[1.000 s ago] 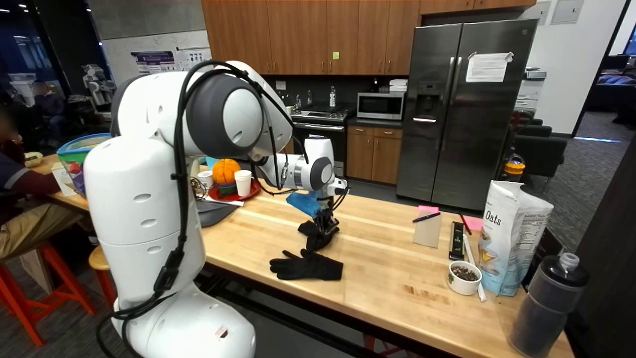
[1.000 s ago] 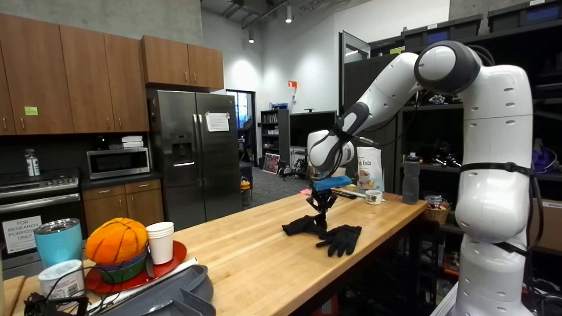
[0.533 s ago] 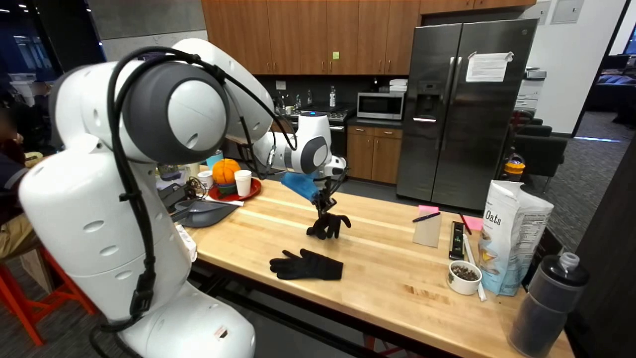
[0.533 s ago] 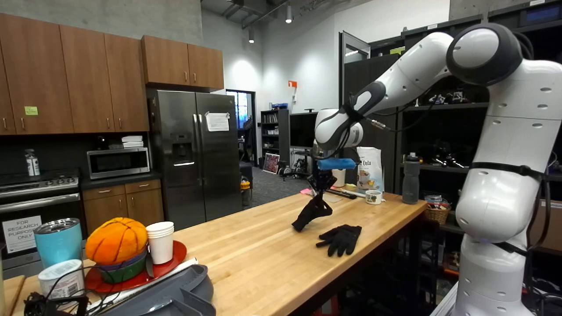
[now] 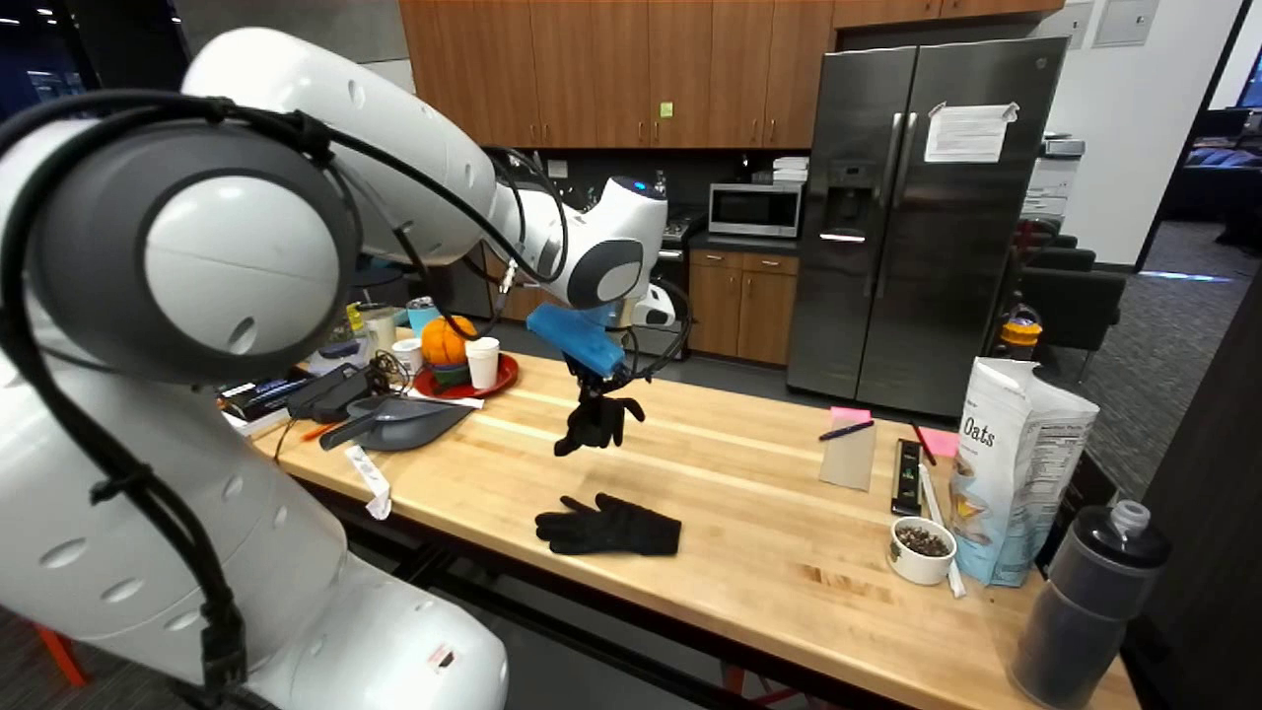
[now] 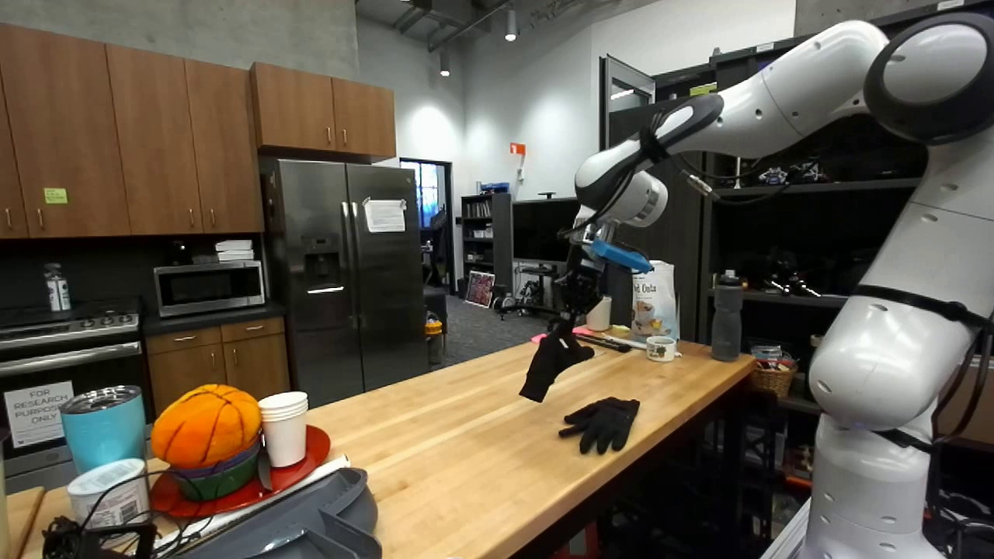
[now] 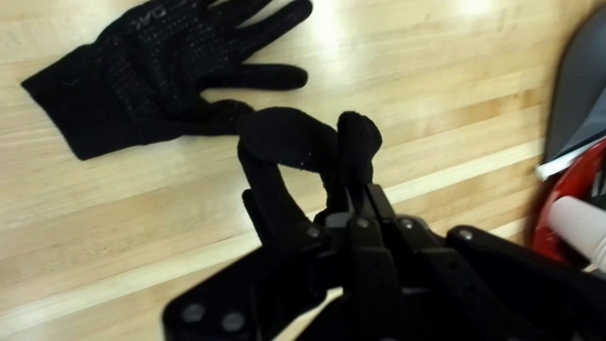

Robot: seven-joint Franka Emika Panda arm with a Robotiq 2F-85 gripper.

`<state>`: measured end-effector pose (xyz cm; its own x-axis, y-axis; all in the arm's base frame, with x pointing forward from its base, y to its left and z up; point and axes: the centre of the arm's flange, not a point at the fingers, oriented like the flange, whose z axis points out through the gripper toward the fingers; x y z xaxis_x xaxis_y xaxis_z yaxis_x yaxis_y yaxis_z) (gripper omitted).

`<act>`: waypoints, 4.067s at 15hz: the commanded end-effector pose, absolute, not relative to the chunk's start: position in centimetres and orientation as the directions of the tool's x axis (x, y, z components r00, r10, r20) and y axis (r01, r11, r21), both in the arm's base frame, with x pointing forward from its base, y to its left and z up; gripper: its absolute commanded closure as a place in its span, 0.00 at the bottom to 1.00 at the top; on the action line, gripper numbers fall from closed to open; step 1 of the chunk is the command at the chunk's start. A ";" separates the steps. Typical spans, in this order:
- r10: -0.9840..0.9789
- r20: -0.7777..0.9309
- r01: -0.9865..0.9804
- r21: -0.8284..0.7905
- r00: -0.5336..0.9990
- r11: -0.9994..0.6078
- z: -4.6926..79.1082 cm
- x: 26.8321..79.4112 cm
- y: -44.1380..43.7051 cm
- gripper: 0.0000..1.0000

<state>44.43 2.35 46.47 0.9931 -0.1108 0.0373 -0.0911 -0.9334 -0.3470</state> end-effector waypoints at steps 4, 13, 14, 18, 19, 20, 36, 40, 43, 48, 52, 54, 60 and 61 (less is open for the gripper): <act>0.090 -0.061 0.033 -0.618 0.994 -0.786 49.6 40.7 0.4 0.99; 0.045 -0.251 -0.201 -0.860 0.967 -0.470 47.7 41.6 -4.0 0.99; 0.015 -0.264 -0.229 -0.863 0.964 -0.450 47.3 41.9 -4.5 0.99; -0.090 -0.354 -0.361 -0.853 0.931 -0.376 45.5 43.4 -6.3 0.99; -0.110 -0.380 -0.393 -0.846 0.918 -0.359 45.0 43.8 -6.6 0.99; -0.129 -0.405 -0.424 -0.839 0.905 -0.342 44.5 44.1 -6.9 0.99; -0.271 -0.772 -0.812 -0.579 0.576 -0.074 33.7 48.3 -12.1 0.99; -0.283 -0.809 -0.849 -0.527 0.515 -0.038 32.6 48.7 -12.8 0.99; -0.274 -0.832 -0.866 -0.500 0.482 -0.007 32.1 48.9 -13.3 0.99; -0.260 -0.854 -0.869 -0.486 0.450 0.092 32.4 48.6 -15.6 0.99; -0.243 -0.869 -0.859 -0.478 0.431 0.185 32.7 48.2 -17.8 0.99; -0.247 -0.872 -0.854 -0.475 0.423 0.211 32.9 48.0 -18.3 0.99; -0.155 -0.824 -0.781 -0.565 0.544 0.265 34.7 48.4 -18.0 0.99; -0.119 -0.802 -0.768 -0.595 0.585 0.238 35.4 48.5 -17.5 0.99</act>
